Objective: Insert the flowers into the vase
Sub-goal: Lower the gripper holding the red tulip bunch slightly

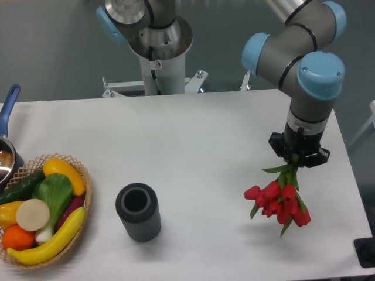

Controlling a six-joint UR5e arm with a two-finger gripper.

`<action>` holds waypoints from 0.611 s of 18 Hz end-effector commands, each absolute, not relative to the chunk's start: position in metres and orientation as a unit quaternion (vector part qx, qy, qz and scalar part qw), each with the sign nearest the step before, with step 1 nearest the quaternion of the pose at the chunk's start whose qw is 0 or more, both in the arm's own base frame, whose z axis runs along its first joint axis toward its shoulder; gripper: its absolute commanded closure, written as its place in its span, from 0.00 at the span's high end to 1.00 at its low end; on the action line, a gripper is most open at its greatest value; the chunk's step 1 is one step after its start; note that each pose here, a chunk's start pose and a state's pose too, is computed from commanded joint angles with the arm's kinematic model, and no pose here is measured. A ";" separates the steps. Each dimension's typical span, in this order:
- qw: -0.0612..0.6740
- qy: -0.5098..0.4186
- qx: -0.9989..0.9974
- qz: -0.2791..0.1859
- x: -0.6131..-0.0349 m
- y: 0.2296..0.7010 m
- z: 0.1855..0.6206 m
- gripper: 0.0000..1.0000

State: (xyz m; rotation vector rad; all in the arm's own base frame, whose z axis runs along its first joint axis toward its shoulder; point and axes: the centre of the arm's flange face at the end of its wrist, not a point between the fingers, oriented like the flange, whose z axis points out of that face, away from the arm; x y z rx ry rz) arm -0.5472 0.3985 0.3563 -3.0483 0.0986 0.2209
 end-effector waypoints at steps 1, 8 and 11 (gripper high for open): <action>0.042 0.032 -0.996 0.073 -0.547 0.398 0.357 0.00; 0.100 0.024 -0.992 0.069 -0.527 0.426 0.377 0.00; 0.172 0.014 -0.983 0.058 -0.519 0.445 0.400 0.00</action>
